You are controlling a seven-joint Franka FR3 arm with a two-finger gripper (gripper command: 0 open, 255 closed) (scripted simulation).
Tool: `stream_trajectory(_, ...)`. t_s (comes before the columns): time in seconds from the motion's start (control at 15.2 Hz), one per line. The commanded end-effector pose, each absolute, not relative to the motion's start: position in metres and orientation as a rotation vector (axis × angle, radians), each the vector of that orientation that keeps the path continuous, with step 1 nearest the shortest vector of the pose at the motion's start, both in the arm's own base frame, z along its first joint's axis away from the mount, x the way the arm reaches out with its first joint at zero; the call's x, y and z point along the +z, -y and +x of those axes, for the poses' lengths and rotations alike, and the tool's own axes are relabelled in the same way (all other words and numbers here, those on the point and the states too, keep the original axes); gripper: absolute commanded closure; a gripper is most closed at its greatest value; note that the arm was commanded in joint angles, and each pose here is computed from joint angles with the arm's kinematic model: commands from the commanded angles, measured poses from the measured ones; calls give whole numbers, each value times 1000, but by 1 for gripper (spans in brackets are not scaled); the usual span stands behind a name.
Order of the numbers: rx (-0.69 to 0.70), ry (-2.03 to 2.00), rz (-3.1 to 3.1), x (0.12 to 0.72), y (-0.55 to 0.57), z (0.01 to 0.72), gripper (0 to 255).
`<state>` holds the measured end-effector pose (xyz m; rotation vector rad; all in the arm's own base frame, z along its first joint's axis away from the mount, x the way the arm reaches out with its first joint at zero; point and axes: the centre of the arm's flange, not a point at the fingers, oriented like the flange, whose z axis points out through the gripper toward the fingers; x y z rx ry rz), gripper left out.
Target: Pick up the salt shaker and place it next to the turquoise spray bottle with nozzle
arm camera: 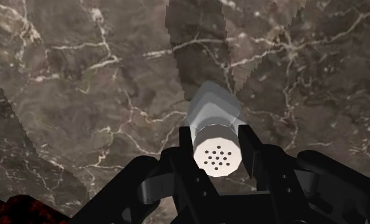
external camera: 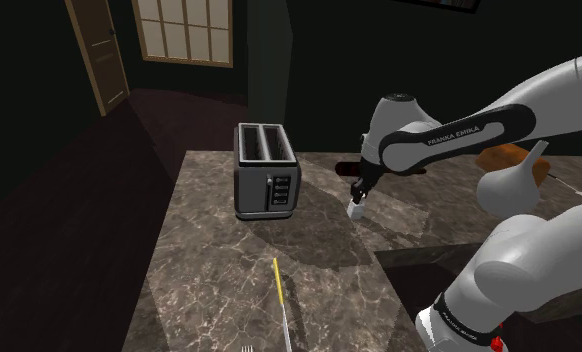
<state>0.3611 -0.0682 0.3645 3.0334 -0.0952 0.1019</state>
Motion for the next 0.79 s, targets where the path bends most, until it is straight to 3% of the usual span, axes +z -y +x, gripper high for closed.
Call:
stream_trajectory(0.0, 101, 96, 3033, 364, 68, 361, 255)
stream_trajectory(0.73, 101, 96, 3033, 417, 68, 361, 255)
